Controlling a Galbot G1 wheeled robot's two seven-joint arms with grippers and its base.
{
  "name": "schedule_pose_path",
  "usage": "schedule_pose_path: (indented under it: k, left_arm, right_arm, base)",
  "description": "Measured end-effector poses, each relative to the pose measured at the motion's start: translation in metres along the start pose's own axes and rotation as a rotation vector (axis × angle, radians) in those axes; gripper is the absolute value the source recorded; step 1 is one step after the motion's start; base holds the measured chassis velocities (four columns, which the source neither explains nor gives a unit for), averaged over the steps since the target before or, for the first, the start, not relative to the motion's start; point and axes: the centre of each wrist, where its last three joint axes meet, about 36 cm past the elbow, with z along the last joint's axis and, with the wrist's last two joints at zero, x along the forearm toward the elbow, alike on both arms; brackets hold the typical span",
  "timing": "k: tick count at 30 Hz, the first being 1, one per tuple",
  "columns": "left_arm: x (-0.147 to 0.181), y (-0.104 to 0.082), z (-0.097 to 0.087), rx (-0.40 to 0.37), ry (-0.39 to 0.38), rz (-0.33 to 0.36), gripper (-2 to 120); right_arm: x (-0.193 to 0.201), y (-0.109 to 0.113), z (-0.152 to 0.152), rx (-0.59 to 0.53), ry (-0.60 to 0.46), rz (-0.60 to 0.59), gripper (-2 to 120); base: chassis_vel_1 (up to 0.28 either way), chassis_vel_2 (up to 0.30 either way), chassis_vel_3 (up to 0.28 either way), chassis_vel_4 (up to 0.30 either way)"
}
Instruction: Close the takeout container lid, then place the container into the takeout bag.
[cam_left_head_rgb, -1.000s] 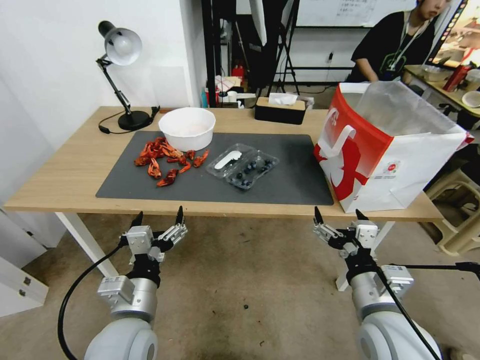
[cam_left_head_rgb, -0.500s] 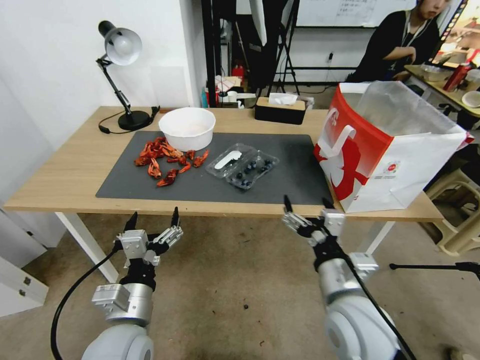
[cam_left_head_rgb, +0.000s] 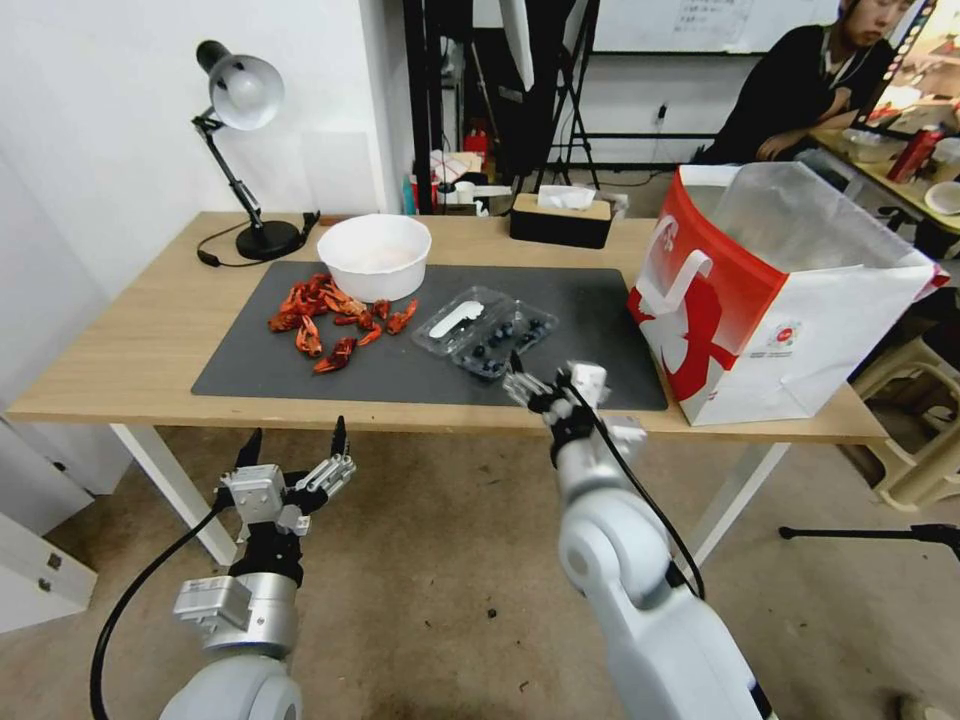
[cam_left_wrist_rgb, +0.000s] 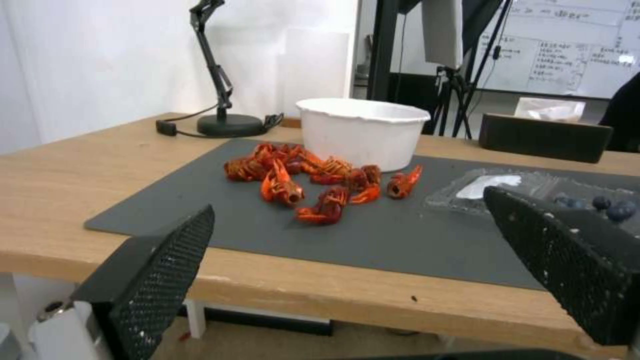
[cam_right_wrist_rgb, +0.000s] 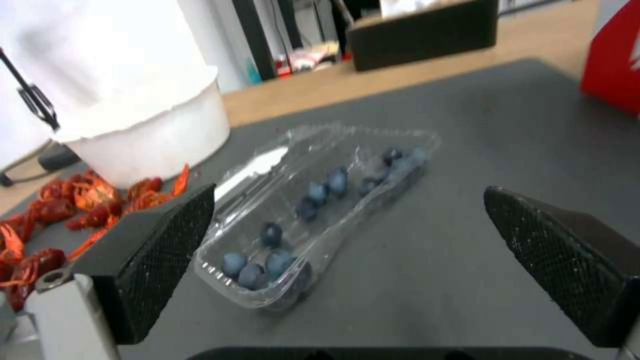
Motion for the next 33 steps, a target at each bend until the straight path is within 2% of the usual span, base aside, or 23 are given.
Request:
schedule_pose_path:
  k: [13,23,33]
  left_arm:
    - [0.000,0.000,0.004,0.005,-0.005,-0.016,100]
    - [-0.001,0.000,0.006,0.006,-0.004,-0.020,100]
    - [-0.004,0.000,0.011,0.006,-0.006,-0.028,100]
  right_arm:
    - [-0.043,0.010,-0.001,-0.026,0.187,0.095,100]
    - [-0.052,0.016,-0.003,-0.022,0.221,0.110,100]
    - [-0.059,0.018,-0.018,-0.018,0.291,0.136,100]
  base:
    - [0.000,0.000,0.000,0.000]
    - [0.000,0.000,0.000,0.000]
    - [0.000,0.000,0.000,0.000]
